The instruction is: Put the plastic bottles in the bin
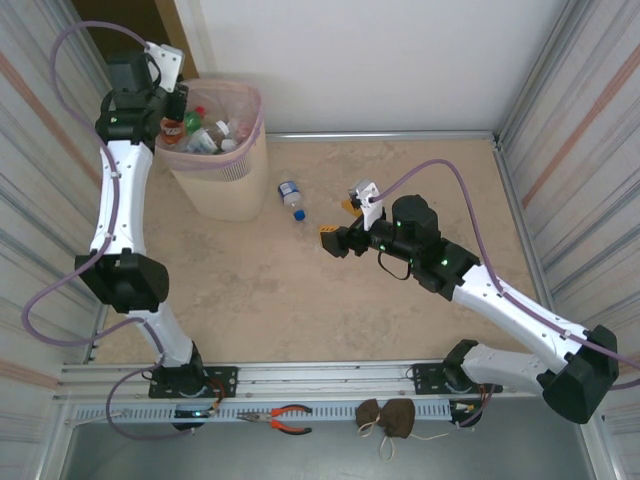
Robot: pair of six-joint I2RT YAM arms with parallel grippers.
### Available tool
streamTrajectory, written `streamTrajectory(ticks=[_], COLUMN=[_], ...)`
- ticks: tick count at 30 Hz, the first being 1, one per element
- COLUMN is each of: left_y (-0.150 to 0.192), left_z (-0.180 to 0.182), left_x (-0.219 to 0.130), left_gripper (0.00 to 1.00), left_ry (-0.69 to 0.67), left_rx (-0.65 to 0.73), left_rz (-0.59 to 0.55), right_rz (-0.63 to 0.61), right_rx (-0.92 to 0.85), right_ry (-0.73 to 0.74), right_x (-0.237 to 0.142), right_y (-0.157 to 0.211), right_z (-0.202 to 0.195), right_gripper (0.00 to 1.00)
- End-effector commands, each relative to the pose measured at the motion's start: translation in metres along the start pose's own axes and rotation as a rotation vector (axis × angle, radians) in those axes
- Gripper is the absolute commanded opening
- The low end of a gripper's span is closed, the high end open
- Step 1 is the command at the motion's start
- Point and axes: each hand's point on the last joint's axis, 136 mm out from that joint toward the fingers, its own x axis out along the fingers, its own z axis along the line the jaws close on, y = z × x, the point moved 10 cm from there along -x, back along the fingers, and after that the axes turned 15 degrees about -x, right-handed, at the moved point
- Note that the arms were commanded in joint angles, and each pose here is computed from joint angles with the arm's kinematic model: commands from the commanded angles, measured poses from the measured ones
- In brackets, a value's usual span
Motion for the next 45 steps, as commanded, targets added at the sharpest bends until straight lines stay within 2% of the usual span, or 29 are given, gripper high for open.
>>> streamTrajectory(ticks=[1,5,10,15,23,34,37,41,45], left_y=[0.037,0.049,0.050,0.051,0.054,0.044,0.037,0.025,0.026], left_z=[0.001,-0.003,-0.010,-0.019,-0.049,-0.064,-0.063,-0.059,-0.058], left_x=[0.023,0.034,0.034,0.030,0.021,0.010,-0.002,-0.023,-0.033], left_gripper=[0.16,0.17,0.27,0.28,0.50,0.66,0.65,0.53,0.42], left_ry=[0.024,0.052,0.120,0.172,0.287,0.453,0.473,0.448,0.444], left_rx=[-0.024,-0.048,-0.088,-0.111,-0.124,-0.242,-0.256,-0.259,-0.262], left_rz=[0.158,0.203,0.201,0.205,0.234,0.255,0.240,0.211,0.240], right_rz=[-0.019,-0.017,-0.016,-0.019,-0.021,-0.028,-0.030,-0.034,-0.037], right_rx=[0.014,0.014,0.014,0.013,0.012,0.005,0.005,0.004,0.005], right_ry=[-0.008,-0.009,-0.008,-0.008,-0.010,-0.006,-0.005,-0.002,-0.003], right_x=[0.000,0.001,0.001,0.001,0.000,-0.004,-0.006,-0.007,-0.006], right_y=[-0.009,-0.009,-0.009,-0.010,-0.009,-0.011,-0.011,-0.012,-0.013], right_z=[0.001,0.001,0.001,0.001,0.001,0.002,0.002,0.002,0.002], right_gripper=[0.85,0.85,0.85,0.85,0.85,0.85,0.85,0.85,0.85])
